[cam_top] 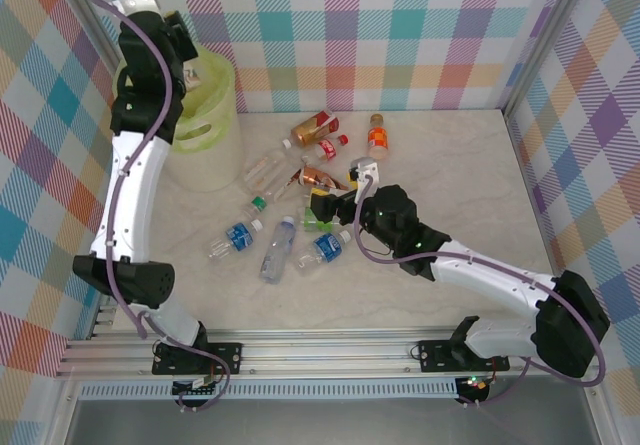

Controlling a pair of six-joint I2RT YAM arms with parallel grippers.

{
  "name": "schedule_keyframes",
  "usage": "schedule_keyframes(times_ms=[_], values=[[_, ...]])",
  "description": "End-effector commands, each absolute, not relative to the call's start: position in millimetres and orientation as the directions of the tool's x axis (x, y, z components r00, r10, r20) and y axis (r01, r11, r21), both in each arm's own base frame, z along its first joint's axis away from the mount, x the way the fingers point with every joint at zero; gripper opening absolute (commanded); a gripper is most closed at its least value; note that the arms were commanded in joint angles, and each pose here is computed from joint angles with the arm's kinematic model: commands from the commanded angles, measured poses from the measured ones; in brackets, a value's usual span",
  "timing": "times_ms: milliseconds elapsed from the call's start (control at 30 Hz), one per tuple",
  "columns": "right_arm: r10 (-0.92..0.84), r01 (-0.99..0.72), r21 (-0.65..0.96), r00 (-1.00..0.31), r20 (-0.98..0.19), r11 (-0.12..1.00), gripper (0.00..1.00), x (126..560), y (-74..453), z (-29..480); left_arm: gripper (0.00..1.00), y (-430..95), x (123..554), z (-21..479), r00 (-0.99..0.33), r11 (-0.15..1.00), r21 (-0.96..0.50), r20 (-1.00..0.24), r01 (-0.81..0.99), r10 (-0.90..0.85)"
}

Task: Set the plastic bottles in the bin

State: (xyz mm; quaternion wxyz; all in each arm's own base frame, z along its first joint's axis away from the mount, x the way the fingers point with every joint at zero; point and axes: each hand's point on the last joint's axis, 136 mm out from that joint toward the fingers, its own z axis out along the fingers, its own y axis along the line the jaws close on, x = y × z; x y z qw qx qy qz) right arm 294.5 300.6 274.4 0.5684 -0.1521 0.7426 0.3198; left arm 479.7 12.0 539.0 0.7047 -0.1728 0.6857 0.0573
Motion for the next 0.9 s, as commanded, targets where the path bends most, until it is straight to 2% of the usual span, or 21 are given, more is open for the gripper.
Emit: schedule_keyframes(times_ms=[0,200,333,567,600,633,700,767,867], values=[[0.149,-0.615,0.297,-0.282,-0.948,0.731,1.00,287.7,298.5,288.8,0.00,28.6,498.6,522.3,0.000,0.914,-0.184,-0.980,-0.362,-0.198],[0.154,-0.628,0.318,-0.302,-0.941,0.710,1.00,281.3,298.8,292.0,0.00,40.0,532.3,486.2,-0.091,0.880,-0.193,-0.962,-0.433,-0.256],[0.168,-0.578,0.354,-0.351,-0.921,0.735,1.00,284.3,292.4,290.0,0.00,42.5,561.2,459.3,-0.130,0.873,-0.289,-0.923,-0.393,-0.363],[0.157,-0.557,0.364,-0.384,-0.910,0.746,1.00,281.6,287.1,283.0,0.00,55.7,595.1,412.6,-0.110,0.803,-0.432,-0.851,-0.410,-0.514],[0.163,-0.552,0.367,-0.383,-0.909,0.749,1.00,281.5,285.1,282.8,0.09,56.7,599.0,405.3,-0.119,0.797,-0.443,-0.841,-0.410,-0.528],[0.169,-0.545,0.368,-0.381,-0.909,0.753,1.00,281.7,283.3,282.5,0.23,57.9,601.9,400.6,-0.123,0.792,-0.454,-0.832,-0.408,-0.541],[0.173,-0.540,0.365,-0.373,-0.912,0.758,1.00,281.4,280.1,282.6,0.56,54.8,609.5,391.3,-0.147,0.791,-0.478,-0.814,-0.382,-0.562],[0.172,-0.537,0.359,-0.366,-0.915,0.763,1.00,281.8,278.5,283.8,0.80,51.5,613.8,386.1,-0.163,0.791,-0.493,-0.802,-0.363,-0.575],[0.159,-0.538,0.344,-0.360,-0.919,0.770,1.00,283.1,278.7,281.6,1.00,48.9,615.3,387.6,-0.165,0.795,-0.499,-0.801,-0.346,-0.575]])
